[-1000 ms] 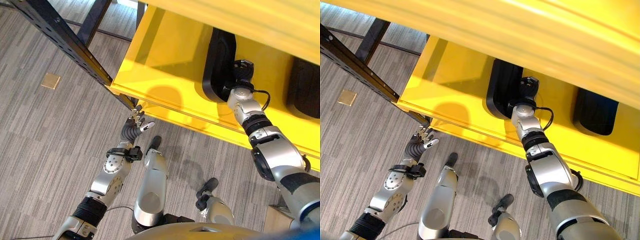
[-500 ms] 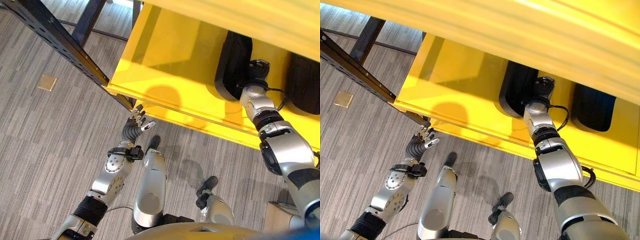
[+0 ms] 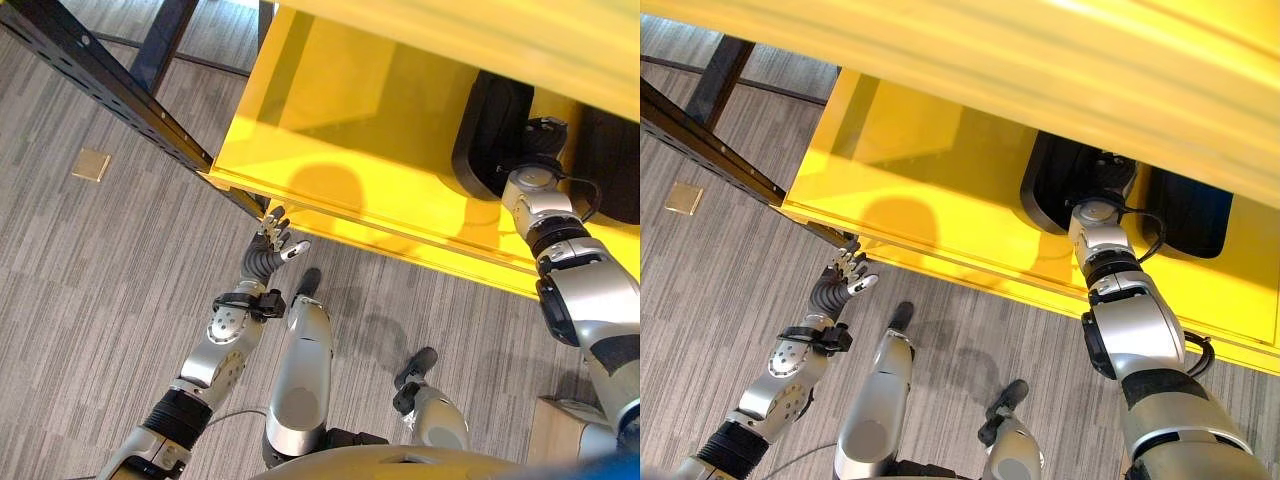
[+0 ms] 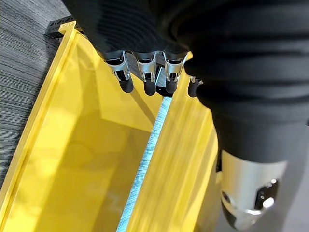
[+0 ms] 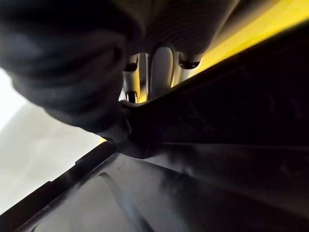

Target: Move parts from the plastic box to the shelf.

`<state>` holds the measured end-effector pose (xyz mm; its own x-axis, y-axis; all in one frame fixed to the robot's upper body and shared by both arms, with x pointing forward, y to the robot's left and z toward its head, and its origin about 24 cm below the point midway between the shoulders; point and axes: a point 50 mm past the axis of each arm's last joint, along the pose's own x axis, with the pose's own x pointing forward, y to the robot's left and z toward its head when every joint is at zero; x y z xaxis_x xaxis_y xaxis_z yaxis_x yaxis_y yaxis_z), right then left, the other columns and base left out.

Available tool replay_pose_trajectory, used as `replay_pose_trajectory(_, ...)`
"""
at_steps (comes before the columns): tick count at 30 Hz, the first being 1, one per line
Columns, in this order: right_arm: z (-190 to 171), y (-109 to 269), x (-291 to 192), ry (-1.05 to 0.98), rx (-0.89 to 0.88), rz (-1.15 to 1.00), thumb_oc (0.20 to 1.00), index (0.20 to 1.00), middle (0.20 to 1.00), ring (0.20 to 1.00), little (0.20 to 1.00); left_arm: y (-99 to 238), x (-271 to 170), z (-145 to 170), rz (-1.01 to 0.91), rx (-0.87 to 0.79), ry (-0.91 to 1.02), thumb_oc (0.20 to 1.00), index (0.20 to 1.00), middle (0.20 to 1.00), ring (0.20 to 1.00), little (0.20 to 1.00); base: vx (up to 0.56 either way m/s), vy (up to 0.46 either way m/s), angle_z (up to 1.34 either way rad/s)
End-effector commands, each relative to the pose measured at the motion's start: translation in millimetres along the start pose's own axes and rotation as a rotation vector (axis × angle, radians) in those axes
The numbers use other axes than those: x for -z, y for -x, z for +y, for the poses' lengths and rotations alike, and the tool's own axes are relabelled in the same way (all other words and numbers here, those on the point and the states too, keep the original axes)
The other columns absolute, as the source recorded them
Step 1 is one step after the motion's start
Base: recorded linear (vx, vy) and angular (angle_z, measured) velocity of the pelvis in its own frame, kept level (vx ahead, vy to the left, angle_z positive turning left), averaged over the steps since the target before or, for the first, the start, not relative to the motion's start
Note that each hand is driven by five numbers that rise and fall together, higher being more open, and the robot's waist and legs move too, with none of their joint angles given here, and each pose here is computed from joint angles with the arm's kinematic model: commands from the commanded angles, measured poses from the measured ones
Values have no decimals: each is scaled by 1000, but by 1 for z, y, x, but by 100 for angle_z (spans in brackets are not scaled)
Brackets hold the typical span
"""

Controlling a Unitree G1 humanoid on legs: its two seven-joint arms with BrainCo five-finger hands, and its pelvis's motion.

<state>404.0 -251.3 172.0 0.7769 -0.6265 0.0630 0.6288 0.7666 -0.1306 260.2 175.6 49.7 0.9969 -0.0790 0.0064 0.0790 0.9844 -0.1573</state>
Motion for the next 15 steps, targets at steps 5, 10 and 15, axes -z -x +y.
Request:
replay_pose_trajectory(5,-17,-12,-76,-64,65,-235,200,200,200,200,200,4,-6,-7,-61,24,28,1000,1000,1000,1000,1000,0,0,0)
replay_pose_trajectory(10,-13,-9,-82,-103,53,-251,263,263,263,263,263,4,-7,-6,-65,18,29,1000,1000,1000,1000,1000,0,0,0)
replay_pose_trajectory(15,-9,-6,-90,-155,45,-279,1000,1000,1000,1000,1000,3,-7,-5,-67,12,29,1000,1000,1000,1000,1000,1,0,1)
